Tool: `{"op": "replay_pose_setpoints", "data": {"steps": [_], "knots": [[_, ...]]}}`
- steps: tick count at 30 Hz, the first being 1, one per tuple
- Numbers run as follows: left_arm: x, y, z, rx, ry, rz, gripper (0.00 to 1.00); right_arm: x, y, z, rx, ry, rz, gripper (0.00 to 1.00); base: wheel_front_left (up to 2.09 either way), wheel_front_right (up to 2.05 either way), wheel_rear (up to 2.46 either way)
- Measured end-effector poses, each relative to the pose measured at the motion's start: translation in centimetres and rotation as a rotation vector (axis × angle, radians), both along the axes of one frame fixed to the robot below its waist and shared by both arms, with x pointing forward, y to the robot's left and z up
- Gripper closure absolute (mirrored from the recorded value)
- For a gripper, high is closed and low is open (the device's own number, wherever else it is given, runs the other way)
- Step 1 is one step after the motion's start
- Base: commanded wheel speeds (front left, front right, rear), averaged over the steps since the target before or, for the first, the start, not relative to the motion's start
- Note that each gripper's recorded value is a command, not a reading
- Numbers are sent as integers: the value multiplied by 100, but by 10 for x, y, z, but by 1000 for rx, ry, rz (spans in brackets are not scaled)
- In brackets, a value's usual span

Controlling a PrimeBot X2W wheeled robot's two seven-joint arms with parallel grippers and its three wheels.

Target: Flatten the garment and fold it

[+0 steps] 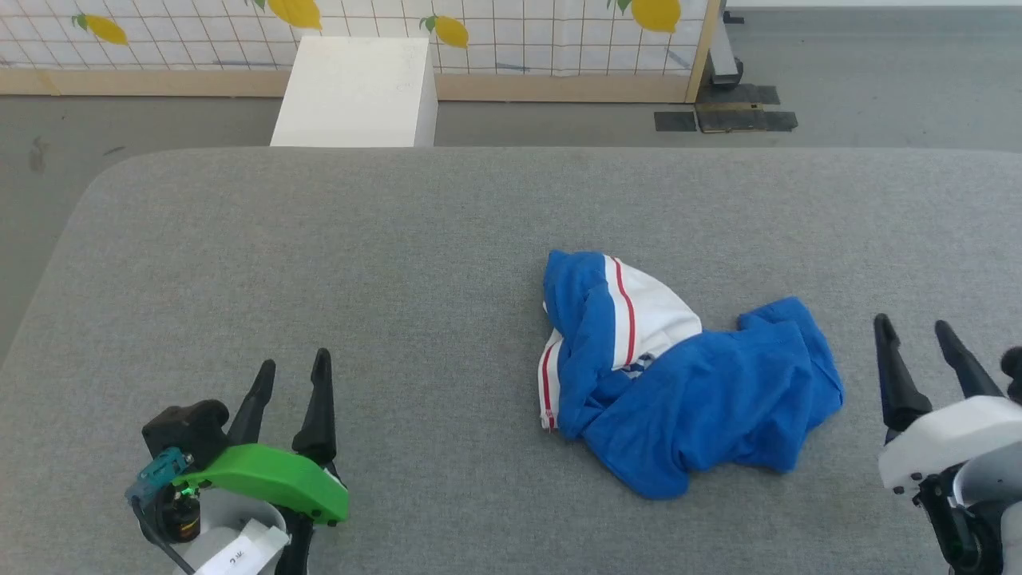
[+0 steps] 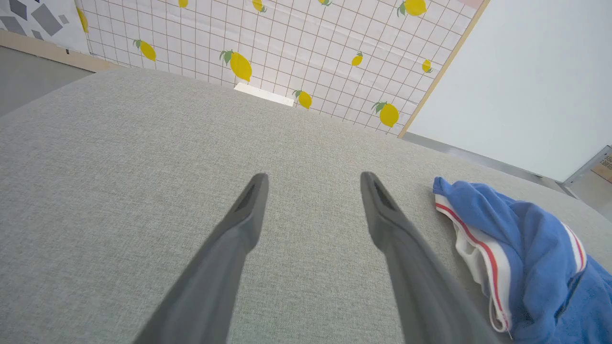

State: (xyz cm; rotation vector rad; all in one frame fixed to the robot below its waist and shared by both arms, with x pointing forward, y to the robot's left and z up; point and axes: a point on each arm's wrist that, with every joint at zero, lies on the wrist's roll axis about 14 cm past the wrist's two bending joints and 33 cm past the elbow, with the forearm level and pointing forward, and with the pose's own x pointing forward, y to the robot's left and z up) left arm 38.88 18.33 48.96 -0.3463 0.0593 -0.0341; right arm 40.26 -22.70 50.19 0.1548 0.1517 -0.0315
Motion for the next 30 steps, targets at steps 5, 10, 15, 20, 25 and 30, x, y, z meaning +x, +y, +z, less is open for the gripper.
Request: {"op": "replay_pose_setpoints", "data": {"steps": [5,10,15,20,25,30], "knots": [[-1,-2,-1,-1,3,-5,0,-6,-5,-2,-1,-18,-34,0,0,0,0],[5,-39,-5,-34,37,-108,0,-7,-5,-8,-10,-6,-39,0,0,0,0],[30,-97,4,-39,79,-301,0,-5,0,-17,-10,24,-25,0,0,0,0],[38,-188,-26,145,391,-678,0,0,-1,-30,-13,64,-22,0,0,0,0],[23,-212,-53,250,569,-817,0,-4,-11,-41,-16,95,-50,0,0,0,0],[16,-219,-69,279,641,-863,55,-5,-18,-46,-19,106,-73,0,0,0,0]]}}
